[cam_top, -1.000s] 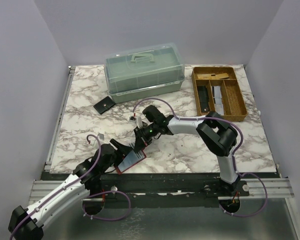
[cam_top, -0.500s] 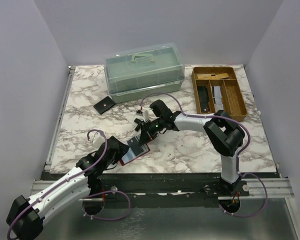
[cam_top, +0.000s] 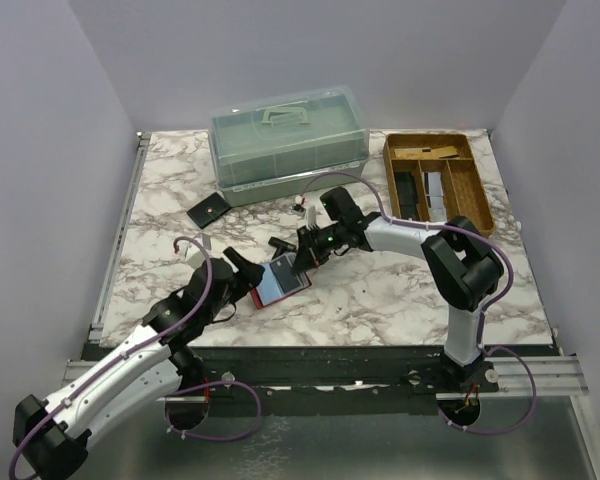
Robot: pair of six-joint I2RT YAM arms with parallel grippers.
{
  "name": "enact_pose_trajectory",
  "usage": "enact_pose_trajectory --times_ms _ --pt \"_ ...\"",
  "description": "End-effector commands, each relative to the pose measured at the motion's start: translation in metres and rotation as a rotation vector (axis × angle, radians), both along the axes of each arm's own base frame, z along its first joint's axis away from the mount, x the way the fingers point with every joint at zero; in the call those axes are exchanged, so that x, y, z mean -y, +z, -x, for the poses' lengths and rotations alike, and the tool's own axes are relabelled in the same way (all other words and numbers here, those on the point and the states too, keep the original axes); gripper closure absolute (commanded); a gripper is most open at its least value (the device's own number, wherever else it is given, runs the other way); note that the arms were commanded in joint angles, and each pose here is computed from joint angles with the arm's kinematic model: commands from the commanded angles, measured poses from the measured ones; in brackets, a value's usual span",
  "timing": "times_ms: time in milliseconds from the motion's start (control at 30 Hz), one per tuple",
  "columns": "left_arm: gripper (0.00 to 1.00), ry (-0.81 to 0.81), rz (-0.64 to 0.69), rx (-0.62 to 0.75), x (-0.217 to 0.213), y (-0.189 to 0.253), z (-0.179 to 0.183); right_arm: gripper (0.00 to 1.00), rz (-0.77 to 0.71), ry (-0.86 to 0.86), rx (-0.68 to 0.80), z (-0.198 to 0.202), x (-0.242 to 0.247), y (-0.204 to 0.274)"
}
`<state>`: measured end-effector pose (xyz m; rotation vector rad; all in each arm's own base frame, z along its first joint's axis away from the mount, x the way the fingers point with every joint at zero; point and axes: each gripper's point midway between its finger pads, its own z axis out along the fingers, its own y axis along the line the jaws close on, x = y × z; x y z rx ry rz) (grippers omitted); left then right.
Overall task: Take the credit cards out of the card holder
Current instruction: Remove the credit card from the card holder.
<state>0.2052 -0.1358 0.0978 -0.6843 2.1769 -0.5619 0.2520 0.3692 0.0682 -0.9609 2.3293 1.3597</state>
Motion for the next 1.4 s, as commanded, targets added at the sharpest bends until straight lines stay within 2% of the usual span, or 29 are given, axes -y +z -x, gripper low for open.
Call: enact_pose_trajectory --times_ms 0,100,167,267,467,667,867,1133,1367 --pt "0.28 -0.273 0.193 0.273 0.05 0.085 -0.004 1.0 -0.007 0.012 0.014 0.002 0.001 0.0" --pt "0.29 -0.349 0.296 0.245 0.074 0.085 0.001 1.0 -0.018 0.006 -0.004 0.002 0.002 0.0" --pt "0.34 -0.357 0.313 0.191 0.084 0.066 -0.002 1.0 -0.032 0.005 -0.015 0.002 0.003 0.001" --pt "0.4 -0.328 0.302 0.158 0.087 0.042 -0.009 1.0 -0.054 0.005 -0.029 0.001 0.005 0.005" --pt "0.4 -0.281 0.287 0.192 0.079 0.018 -0.019 1.0 -0.124 0.002 -0.086 -0.002 0.012 0.013" --pt "0.41 -0.284 0.358 0.283 0.075 0.016 -0.018 1.0 -0.204 0.043 -0.17 0.008 0.014 0.019" --pt "0.42 -0.285 0.358 0.281 0.073 0.01 -0.017 1.0 -0.25 0.077 -0.231 0.017 0.013 0.025" --pt "0.46 -0.317 0.424 0.327 0.077 0.026 -0.013 1.0 -0.224 0.063 -0.236 0.014 0.014 0.015" --pt "0.41 -0.272 0.412 0.291 0.069 0.014 -0.013 1.0 -0.255 0.085 -0.251 0.018 0.013 0.02"
